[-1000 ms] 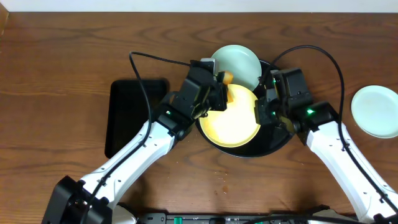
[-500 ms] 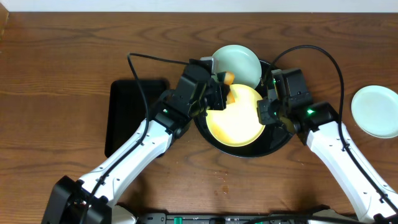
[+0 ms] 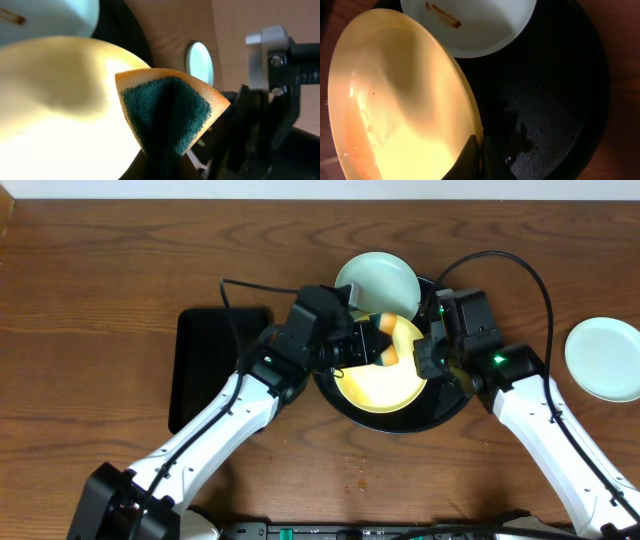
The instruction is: Clean dirty plates on tray and stack at the side
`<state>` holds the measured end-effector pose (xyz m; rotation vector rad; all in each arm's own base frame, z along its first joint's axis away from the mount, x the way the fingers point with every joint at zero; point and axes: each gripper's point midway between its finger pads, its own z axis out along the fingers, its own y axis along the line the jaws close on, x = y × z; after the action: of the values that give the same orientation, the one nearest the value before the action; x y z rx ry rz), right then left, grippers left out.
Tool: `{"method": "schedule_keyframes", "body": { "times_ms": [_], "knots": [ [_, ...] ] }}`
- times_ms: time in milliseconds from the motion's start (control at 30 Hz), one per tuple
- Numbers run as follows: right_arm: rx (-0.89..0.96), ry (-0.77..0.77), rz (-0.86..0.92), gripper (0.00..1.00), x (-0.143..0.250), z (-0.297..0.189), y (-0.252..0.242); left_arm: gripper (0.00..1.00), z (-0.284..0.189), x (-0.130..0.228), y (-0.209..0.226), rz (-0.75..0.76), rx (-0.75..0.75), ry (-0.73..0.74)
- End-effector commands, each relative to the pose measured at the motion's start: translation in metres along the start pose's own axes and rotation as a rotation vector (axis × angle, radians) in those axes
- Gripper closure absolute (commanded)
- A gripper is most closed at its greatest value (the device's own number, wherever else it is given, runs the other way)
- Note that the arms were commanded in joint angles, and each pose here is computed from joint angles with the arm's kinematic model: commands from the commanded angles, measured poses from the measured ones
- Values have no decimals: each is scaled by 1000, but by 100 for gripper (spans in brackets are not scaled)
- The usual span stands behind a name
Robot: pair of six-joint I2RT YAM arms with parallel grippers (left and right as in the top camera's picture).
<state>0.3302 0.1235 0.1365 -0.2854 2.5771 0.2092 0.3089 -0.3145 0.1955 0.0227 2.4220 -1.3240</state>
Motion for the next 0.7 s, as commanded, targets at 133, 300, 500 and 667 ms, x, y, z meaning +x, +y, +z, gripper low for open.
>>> {"method": "schedule_keyframes", "body": {
  "times_ms": [133, 300, 500, 667],
  "knots": [
    [-73, -22, 43, 99, -5, -2, 16, 93, 2, 1, -29, -56, 86, 10],
    [-125, -28, 41, 99, -7, -3, 24, 93, 4, 5, -34, -71, 96, 18],
    [-156, -41, 62, 99, -11, -4, 30, 92, 5, 8, -36, -78, 100, 28],
    [-198, -40, 64, 99, -12, -6, 37, 93, 5, 7, -34, -78, 93, 18]
  ]
}}
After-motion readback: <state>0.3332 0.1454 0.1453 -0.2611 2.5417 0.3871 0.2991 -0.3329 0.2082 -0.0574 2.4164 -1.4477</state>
